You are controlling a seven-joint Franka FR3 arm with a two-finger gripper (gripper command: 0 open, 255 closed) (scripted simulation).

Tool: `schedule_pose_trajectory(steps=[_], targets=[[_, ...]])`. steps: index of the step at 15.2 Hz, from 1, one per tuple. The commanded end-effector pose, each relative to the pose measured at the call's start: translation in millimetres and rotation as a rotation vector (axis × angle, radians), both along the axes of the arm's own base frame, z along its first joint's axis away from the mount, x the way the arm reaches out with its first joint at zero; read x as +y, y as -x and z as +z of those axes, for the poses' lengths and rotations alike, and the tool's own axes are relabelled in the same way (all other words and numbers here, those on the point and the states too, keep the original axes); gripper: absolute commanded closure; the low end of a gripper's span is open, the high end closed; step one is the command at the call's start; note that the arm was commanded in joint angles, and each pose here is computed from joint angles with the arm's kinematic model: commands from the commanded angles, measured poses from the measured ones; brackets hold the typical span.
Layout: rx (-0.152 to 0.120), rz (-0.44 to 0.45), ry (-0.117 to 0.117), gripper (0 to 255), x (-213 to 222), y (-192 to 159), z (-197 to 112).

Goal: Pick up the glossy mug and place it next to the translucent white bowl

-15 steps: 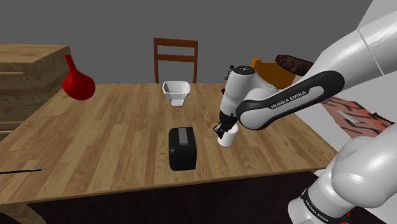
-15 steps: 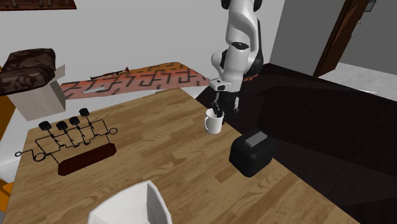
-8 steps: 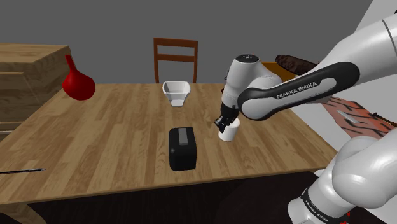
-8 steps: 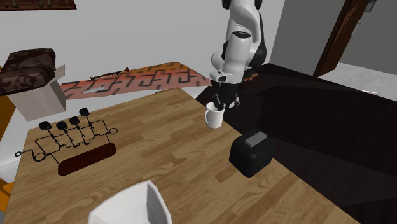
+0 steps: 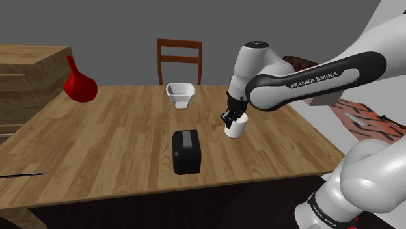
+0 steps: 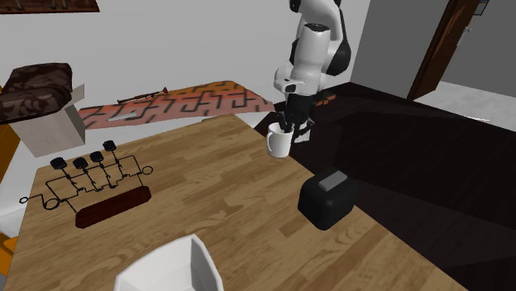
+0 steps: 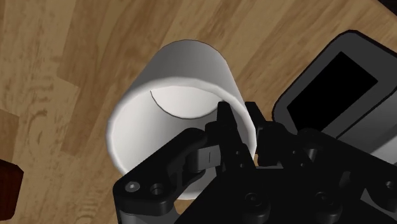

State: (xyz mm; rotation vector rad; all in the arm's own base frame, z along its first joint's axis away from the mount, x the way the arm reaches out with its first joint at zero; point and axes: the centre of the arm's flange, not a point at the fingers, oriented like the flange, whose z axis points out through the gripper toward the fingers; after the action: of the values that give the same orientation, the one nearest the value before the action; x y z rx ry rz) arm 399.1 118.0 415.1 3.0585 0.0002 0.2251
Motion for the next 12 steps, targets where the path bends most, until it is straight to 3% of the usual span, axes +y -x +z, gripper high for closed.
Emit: schedule_pose_trajectory(steps=[1, 12], targets=[[0.000, 0.000, 0.000, 255, -0.6, -0.5, 10.9], [0.000, 0.000, 0.000, 255, -0.6, -0.5, 69.0]])
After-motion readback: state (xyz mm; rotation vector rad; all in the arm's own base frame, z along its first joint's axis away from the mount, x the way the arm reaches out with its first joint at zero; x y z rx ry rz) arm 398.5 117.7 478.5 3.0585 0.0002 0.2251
